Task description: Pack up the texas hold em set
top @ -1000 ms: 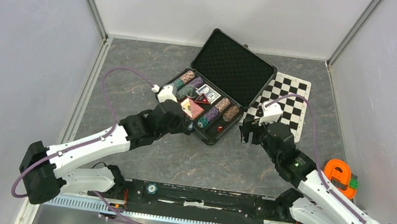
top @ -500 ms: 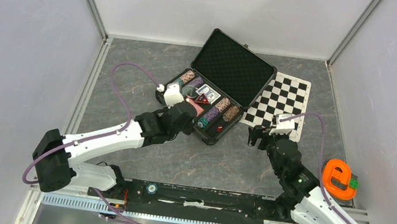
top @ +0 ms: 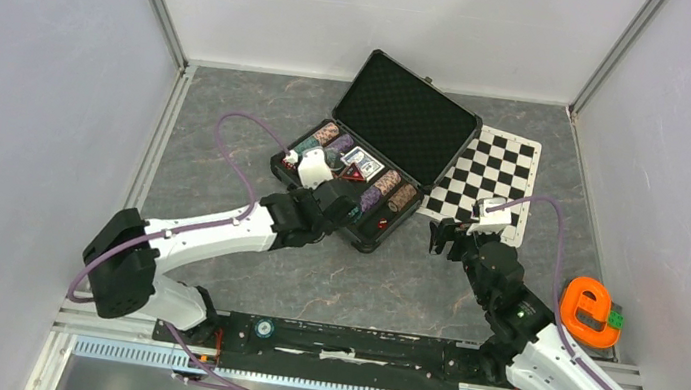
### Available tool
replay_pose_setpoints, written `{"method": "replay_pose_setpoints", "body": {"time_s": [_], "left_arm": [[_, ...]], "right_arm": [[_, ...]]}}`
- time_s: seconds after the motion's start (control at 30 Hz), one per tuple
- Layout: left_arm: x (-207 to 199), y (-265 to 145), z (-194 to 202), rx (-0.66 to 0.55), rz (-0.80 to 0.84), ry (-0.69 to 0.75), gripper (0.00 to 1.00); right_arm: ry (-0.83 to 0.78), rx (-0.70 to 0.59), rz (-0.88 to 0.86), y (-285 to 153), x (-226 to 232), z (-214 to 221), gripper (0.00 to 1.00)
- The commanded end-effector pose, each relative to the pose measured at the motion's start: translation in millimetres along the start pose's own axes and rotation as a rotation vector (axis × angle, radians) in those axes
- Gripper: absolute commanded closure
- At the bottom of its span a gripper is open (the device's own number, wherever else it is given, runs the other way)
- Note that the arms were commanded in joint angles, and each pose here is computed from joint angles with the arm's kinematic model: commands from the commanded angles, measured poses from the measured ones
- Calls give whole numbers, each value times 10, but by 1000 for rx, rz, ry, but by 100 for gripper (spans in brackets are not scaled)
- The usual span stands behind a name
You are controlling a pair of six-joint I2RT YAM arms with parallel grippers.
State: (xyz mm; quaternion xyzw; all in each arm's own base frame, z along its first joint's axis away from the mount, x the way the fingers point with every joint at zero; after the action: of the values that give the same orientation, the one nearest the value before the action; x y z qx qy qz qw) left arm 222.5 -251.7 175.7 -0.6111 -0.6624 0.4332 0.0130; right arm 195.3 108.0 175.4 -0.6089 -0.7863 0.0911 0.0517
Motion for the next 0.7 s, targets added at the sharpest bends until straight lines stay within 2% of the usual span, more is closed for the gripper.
{"method": "replay_pose_setpoints", "body": {"time_s": [0.0,0.53,0.6,0.67], "left_arm": [[-210,65,-61,-62,45,-124,98],[-162,284,92,-70,-43,-161,98],[-154,299,105,-71,-49,-162,90],[-158,309,117,-67,-50,-159,74]], "right_arm": [[33,-61,-15,-1,23,-138,14],[33,-66,-17,-22,14,-145,14],[32,-63,-20,-19,20,-143,14],[32,-61,-23,-16,25,-141,14]]}}
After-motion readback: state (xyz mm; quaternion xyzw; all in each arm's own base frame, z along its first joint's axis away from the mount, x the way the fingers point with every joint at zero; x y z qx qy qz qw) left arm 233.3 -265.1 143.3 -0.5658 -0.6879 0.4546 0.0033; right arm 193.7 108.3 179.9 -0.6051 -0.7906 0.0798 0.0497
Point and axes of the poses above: each gripper's point midway between its finger pads, its own y axis out along the fingers, its own x axis along the line the jaws close on, z = x × y, the point moved 6 cm from there along -y, back along the fingers, and after that the axes turned 8 degrees about -y, right-handed, at the moved point
